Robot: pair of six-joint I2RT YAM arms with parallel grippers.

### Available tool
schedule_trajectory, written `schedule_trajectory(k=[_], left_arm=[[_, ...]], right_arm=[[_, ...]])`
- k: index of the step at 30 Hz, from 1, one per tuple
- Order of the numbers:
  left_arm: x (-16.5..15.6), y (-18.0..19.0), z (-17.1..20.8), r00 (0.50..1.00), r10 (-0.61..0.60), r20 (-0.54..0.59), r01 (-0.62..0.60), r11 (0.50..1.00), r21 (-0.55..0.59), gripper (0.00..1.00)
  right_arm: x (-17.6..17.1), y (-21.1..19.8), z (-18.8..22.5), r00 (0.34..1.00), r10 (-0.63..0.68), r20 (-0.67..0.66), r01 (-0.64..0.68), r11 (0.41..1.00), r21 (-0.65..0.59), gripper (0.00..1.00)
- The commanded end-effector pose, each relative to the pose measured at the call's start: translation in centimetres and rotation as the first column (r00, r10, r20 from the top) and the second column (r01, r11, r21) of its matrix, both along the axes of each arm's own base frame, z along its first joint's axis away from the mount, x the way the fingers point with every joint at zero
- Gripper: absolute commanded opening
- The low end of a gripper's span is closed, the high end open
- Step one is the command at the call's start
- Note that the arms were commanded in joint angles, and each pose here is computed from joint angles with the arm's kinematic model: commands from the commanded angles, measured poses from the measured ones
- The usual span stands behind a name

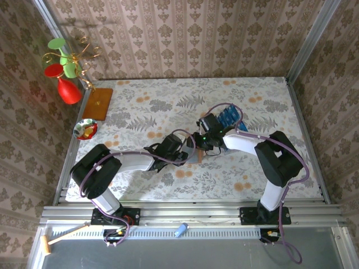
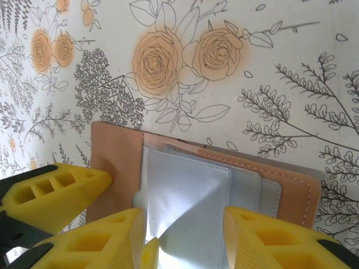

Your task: Put the credit cards into the card holder

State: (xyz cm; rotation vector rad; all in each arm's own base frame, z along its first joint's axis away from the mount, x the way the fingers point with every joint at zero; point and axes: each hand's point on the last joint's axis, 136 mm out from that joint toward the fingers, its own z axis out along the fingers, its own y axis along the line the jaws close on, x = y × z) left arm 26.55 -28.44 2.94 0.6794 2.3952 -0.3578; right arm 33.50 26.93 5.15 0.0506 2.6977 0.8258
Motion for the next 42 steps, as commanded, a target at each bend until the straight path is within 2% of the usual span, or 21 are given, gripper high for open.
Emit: schedule_trajectory(k=[1, 13, 25, 33, 37, 41, 42], left_arm=[[-0.4, 0.5, -0.9, 1.0, -0.009, -0.02, 0.01, 0.999, 0.053, 0.62], [-0.4, 0.5, -0.7, 1.0, -0.01, -0.013, 0.011, 0.998, 0.055, 0.61], [-0.1, 0.3, -0.3, 1.0, -0.01, -0.002, 0.01, 0.999, 0.045, 0.61], [0.1, 0.2, 1.1, 1.0, -0.008, 0.024, 0.008, 1.0, 0.027, 0.62], [0.5, 0.4, 3.4, 0.998, 0.008, 0.067, -0.007, 1.0, -0.014, 0.71], [0.8, 0.6, 6.3, 0.992, 0.035, 0.119, -0.026, 0.997, -0.078, 0.98], [0.8, 0.8, 6.8, 0.991, 0.042, 0.128, -0.03, 0.995, -0.091, 1.0]], right_arm=[[-0.4, -0.4, -1.1, 0.999, -0.018, -0.029, 0.018, 1.0, -0.007, 0.44], [-1.0, -0.3, -3.4, 0.997, -0.009, -0.076, 0.009, 1.0, -0.007, 0.46], [-0.8, 1.4, 0.0, 0.999, 0.033, -0.043, -0.029, 0.996, 0.089, 0.47], [-1.0, 2.1, 0.8, 0.998, 0.047, -0.039, -0.042, 0.993, 0.115, 0.47], [-1.1, 2.4, 1.6, 0.998, 0.048, -0.033, -0.043, 0.99, 0.135, 0.47], [-1.2, 2.9, 2.3, 0.998, 0.052, -0.031, -0.047, 0.987, 0.155, 0.49], [-1.3, 3.1, 2.5, 0.998, 0.056, -0.031, -0.051, 0.986, 0.157, 0.49]])
